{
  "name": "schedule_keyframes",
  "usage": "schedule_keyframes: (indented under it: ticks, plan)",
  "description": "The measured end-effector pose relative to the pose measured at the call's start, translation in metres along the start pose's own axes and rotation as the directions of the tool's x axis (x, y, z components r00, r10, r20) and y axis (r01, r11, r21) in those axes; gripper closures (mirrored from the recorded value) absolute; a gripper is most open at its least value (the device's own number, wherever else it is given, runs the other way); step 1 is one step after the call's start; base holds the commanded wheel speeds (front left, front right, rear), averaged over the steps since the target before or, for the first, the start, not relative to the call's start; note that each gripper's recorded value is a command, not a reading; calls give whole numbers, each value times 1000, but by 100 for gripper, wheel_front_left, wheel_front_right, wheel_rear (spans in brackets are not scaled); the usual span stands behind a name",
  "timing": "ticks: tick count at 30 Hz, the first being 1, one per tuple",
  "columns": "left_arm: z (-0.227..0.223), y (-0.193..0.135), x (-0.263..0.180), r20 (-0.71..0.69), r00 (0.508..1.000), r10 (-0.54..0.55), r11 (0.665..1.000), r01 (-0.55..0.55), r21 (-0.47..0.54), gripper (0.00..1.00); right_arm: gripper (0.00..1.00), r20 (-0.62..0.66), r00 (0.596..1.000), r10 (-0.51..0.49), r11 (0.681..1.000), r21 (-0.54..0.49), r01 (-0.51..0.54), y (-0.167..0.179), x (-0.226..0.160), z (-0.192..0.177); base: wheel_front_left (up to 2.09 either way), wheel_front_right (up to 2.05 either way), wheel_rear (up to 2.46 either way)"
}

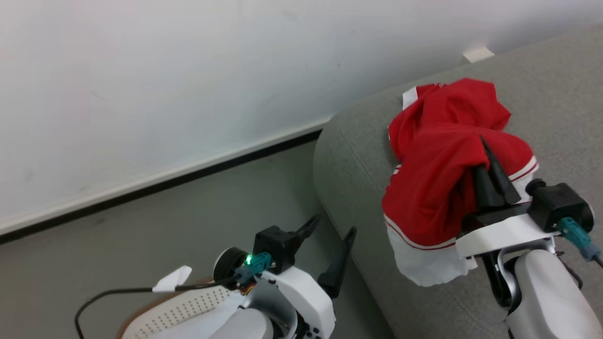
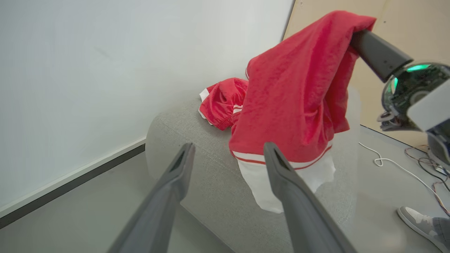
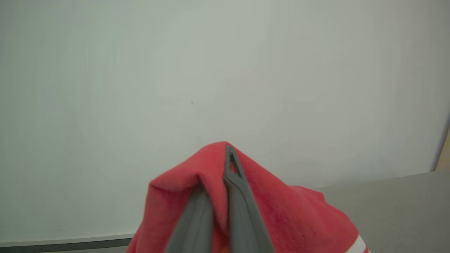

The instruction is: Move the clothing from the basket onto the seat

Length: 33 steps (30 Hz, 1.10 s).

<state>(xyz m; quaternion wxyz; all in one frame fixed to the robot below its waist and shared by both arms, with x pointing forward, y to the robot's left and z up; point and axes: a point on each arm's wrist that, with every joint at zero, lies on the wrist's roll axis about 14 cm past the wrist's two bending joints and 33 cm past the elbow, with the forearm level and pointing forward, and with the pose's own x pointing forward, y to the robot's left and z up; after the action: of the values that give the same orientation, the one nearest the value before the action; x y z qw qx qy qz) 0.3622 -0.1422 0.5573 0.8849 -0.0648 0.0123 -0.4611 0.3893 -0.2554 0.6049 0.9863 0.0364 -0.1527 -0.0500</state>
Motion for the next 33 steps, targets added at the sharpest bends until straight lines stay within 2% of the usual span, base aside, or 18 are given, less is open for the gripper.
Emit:
schedule_keyframes:
  ticks: [5, 10, 20, 25, 27, 30, 33]
  plan:
    - [-11, -4, 16, -7, 997, -72, 997, 71, -28, 0, 100, -13, 998, -67, 997, -32, 67, -24, 7, -8, 0, 0, 0]
    - [-25, 12, 31, -22, 994, -103, 994, 103, -31, 0, 100, -1, 996, -91, 992, -86, 91, -38, 31, -9, 0, 0, 0]
    - [-33, 78, 71, 24, 996, -88, 996, 88, 1, 0, 100, 86, 994, -72, 960, -265, 92, -72, 133, 13, 0, 0, 0]
    - [-46, 110, 80, 32, 998, -56, 998, 56, -15, 0, 100, 106, 979, -174, 937, -290, 197, -121, 183, 27, 0, 0, 0]
    - [-55, 120, 80, 26, 999, -38, 999, 39, -29, 0, 100, 86, 968, -235, 918, -307, 250, -145, 191, 20, 0, 0, 0]
    - [-72, 133, 76, 7, 1000, -3, 998, 3, -55, 0, 100, 36, 954, -299, 872, -395, 288, -174, 193, -2, 0, 0, 0]
    - [-89, 144, 70, -18, 1000, 25, 997, -26, -72, 0, 100, -38, 930, -366, 860, -396, 323, -193, 184, -45, 0, 0, 0]
